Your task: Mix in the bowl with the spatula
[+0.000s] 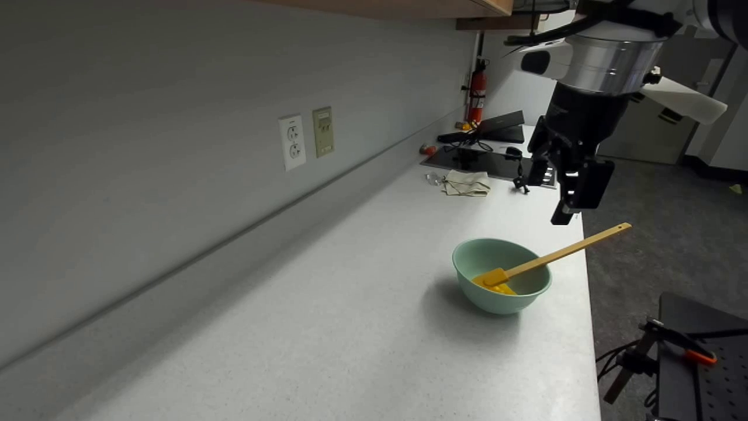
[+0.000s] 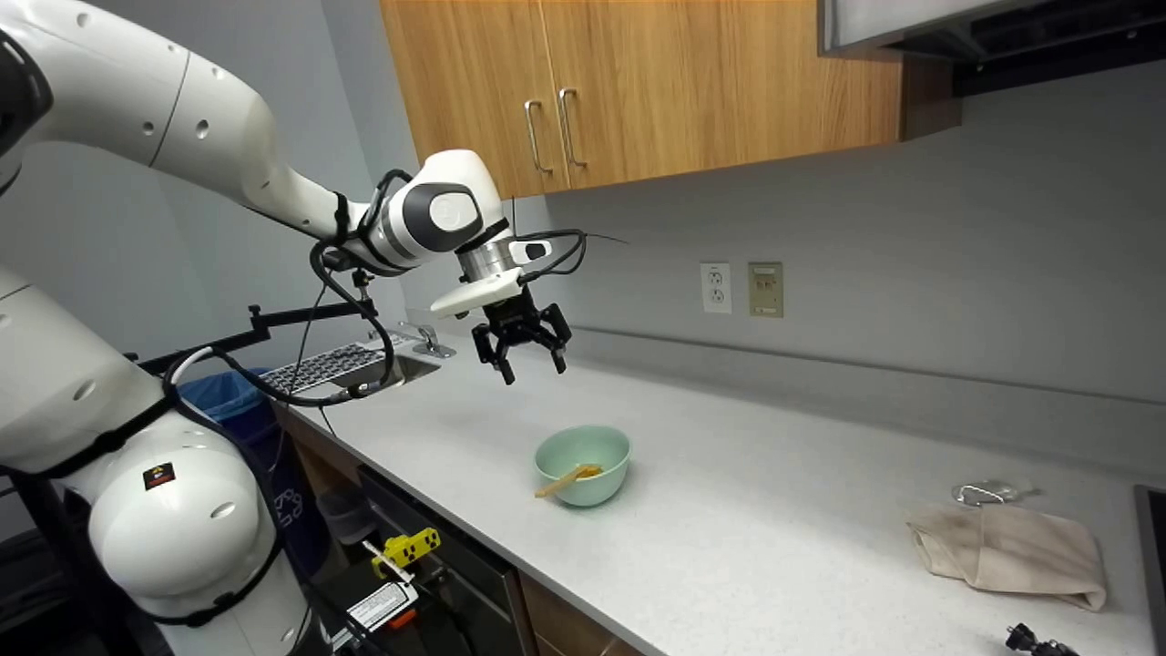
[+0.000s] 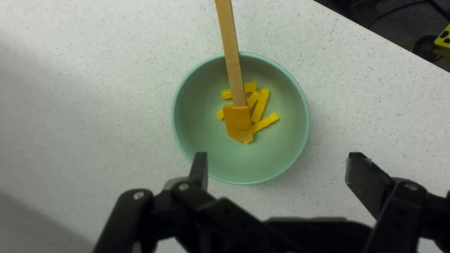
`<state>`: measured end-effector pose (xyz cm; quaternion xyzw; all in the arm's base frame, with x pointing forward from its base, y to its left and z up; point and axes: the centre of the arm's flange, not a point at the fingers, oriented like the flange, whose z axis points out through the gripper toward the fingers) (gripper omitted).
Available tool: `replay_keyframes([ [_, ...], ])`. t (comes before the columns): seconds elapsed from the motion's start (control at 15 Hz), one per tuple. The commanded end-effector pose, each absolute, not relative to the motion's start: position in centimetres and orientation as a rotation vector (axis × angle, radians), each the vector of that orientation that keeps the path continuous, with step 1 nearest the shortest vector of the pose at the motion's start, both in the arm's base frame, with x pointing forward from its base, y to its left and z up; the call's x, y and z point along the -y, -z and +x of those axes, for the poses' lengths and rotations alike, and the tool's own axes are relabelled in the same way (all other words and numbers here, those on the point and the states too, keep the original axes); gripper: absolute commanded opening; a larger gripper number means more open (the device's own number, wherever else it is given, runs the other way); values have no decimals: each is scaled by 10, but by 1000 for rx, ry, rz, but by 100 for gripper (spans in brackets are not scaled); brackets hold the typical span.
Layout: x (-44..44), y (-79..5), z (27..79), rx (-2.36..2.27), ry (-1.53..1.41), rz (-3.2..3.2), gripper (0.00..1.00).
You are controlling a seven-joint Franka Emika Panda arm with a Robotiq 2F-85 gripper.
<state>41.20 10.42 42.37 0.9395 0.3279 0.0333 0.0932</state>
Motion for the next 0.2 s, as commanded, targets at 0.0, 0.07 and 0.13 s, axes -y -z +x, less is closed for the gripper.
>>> replay_keyframes([
  [0.0, -104, -424, 412, -973, -99, 2788, 100],
  [0.07, -104, -424, 412, -973, -99, 2788, 100],
  [0.13, -104, -424, 412, -973, -99, 2788, 100],
])
